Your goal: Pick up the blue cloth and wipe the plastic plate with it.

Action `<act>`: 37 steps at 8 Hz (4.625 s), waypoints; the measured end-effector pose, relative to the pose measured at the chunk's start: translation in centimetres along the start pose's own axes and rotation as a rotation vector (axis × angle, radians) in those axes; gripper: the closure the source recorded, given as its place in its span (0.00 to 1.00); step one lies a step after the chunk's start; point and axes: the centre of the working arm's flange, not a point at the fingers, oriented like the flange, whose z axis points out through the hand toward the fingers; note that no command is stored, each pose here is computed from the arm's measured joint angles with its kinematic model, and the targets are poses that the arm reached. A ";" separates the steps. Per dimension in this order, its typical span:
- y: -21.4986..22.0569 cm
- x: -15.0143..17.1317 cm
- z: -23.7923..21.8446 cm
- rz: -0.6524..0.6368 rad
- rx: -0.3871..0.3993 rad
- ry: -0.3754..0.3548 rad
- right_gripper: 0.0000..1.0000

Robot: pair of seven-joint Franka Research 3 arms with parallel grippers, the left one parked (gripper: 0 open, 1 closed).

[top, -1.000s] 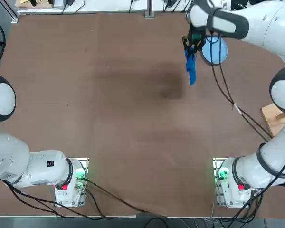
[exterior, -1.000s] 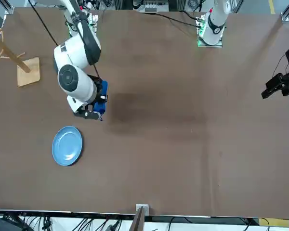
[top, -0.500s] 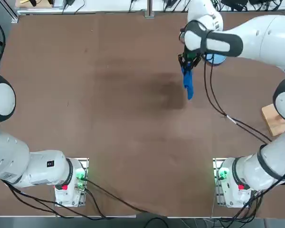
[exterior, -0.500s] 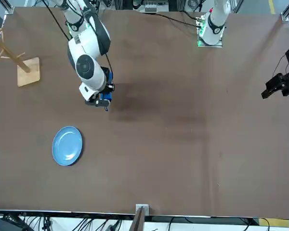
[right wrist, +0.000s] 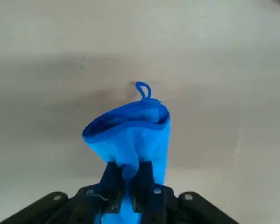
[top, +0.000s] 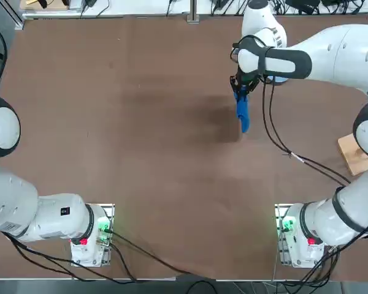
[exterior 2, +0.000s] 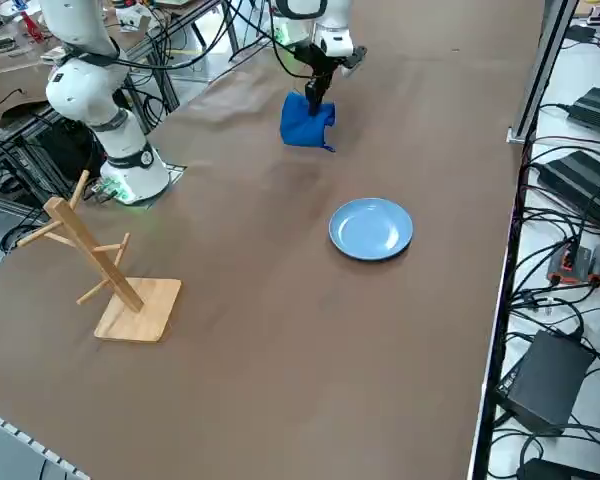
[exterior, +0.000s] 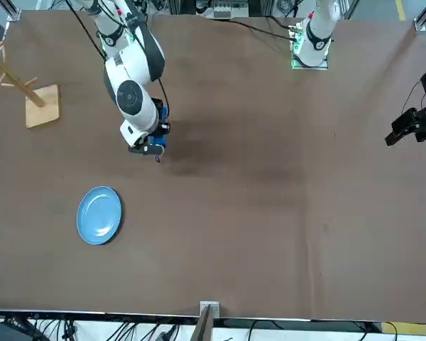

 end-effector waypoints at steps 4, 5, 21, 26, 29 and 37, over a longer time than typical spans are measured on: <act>0.9 0.8 -1.4 0.021 0.017 0.034 0.37; 1.5 1.3 -2.0 0.033 0.022 0.045 0.19; 29.2 4.4 -27.3 0.112 -0.052 0.295 0.00; 32.2 4.1 -27.0 0.197 0.029 0.245 0.00; 35.1 3.9 -27.1 0.131 0.054 0.228 0.00; 31.5 3.1 -27.7 0.083 0.052 0.189 0.00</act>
